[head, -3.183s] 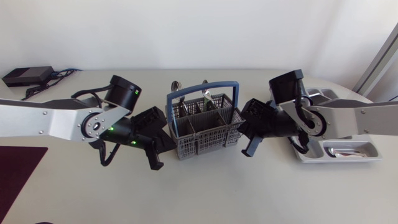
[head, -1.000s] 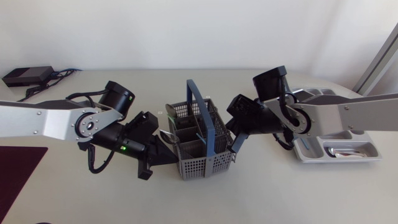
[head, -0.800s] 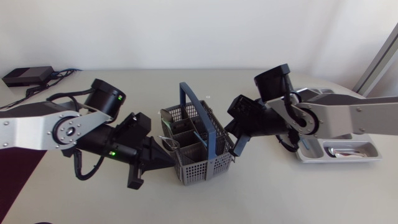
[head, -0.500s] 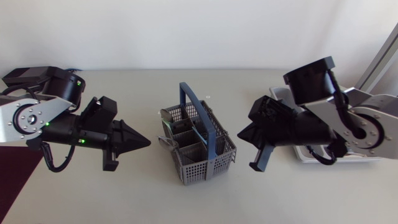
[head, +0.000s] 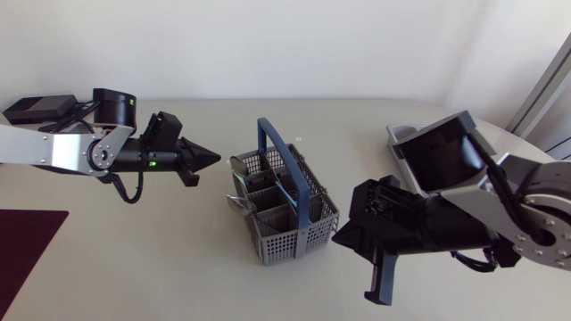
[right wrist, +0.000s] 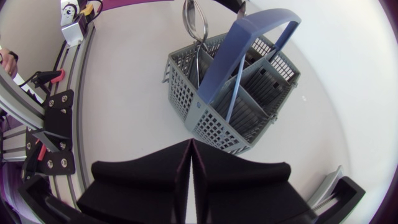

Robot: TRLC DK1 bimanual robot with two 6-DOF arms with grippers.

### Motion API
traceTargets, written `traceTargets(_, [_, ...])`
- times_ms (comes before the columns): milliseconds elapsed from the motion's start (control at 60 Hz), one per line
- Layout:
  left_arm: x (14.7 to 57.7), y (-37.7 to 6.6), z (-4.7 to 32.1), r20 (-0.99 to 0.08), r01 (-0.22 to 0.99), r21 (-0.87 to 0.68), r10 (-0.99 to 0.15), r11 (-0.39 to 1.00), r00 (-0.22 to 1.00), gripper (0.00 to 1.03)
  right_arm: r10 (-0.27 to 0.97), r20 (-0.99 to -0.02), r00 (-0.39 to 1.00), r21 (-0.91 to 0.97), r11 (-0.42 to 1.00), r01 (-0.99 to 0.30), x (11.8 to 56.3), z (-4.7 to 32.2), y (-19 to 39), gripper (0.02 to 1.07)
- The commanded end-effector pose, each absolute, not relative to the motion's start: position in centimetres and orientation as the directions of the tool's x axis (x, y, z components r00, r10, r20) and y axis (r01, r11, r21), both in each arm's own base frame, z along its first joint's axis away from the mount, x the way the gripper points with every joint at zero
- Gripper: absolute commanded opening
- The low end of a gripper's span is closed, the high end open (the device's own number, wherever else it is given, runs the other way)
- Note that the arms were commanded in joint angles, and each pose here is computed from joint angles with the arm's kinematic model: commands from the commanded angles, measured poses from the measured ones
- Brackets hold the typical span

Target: Sort the cutlery from the basket into the organizer compartments.

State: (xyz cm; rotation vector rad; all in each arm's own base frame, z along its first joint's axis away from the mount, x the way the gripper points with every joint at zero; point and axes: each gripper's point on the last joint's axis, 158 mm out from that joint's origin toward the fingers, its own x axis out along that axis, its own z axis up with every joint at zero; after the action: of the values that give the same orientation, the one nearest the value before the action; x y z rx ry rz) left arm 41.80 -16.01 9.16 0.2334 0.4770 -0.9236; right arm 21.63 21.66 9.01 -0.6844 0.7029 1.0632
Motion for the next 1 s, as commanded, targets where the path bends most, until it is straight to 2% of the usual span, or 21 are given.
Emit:
traceTargets(0, [44.5,-16.1,9.5,-0.465,0.783,-0.034,-0.703,0.621,0.538,0.06,0.517,-0.811,0.273,-0.102,0.335,-0.937,20.9,6.8,21.8,0.07])
traceTargets(183, [48.7,-16.8,8.3,-0.458,0.769,-0.078,-0.708,0.635,0.538,0.06,0.522,-0.809,0.271,-0.096,0.338,-0.936,21.8,5.0,22.7,0.07])
traceTargets(333, [48.9,-18.9,6.8,-0.478,0.814,-0.136,-0.757,0.565,0.445,0.03,0.516,-0.806,0.289,-0.102,0.36,-0.927,23.1,4.0,22.7,0.07])
traceTargets(617, [44.6,-21.1,5.1,-0.535,0.899,-0.225,-0.819,0.376,0.208,0.03,0.465,-0.791,0.398,-0.179,0.446,-0.877,26.4,3.8,20.5,0.07])
traceTargets(983, [38.5,-19.4,5.3,-0.564,0.916,-0.289,-0.823,0.277,0.072,0.03,0.43,-0.764,0.482,-0.212,0.538,-0.816,29.6,4.9,18.0,0.07])
